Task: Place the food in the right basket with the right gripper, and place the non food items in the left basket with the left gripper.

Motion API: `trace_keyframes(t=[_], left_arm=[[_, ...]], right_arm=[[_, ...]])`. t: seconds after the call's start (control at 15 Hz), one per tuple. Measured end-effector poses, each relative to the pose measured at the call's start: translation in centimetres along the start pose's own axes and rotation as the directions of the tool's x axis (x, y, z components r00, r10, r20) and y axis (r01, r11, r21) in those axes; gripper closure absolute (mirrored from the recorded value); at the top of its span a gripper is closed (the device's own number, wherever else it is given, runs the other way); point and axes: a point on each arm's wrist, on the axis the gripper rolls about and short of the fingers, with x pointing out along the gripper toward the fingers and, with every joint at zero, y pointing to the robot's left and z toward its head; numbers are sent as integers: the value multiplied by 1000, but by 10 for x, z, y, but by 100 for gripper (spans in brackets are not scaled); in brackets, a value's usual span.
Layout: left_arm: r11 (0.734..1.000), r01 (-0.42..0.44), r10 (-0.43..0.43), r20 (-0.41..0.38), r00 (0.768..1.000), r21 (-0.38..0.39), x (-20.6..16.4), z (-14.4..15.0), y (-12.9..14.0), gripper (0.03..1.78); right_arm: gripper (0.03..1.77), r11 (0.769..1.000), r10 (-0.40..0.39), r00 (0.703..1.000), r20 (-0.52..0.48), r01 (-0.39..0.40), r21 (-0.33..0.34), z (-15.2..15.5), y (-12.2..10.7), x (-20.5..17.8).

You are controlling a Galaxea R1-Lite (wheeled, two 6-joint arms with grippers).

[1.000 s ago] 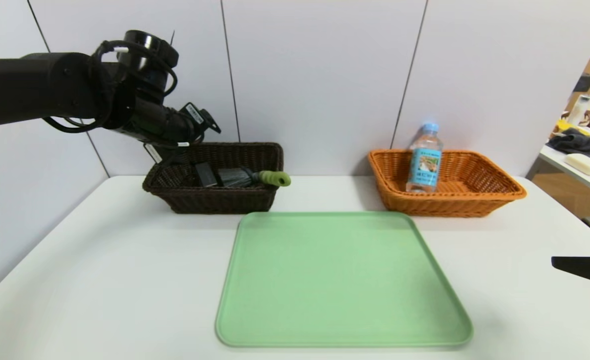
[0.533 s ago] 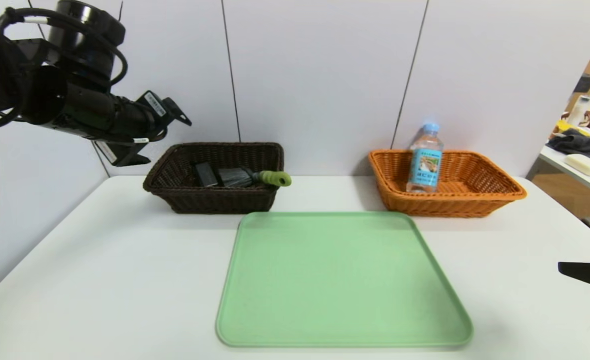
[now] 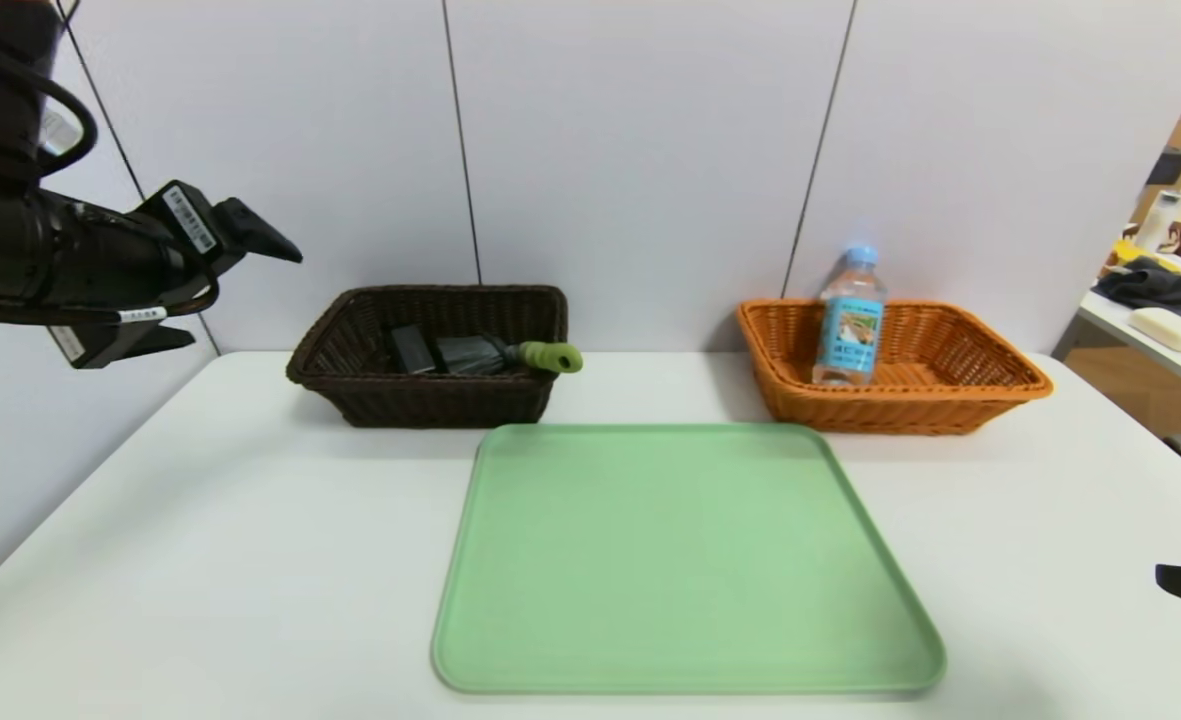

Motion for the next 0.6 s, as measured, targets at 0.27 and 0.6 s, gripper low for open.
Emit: trace_keyframes(t=[0.27,0.6], left_arm=[[1000,-2,2,31,1000,-4,-32,-7,21,12],[1000,-20,19,99,995,9,-76,-21,55,12]], right_arm=[[10,1000,-5,1000,19,5,4,-9,-1,-6],[10,1000,-12,1000,6,12,14,-30,-3,-18]])
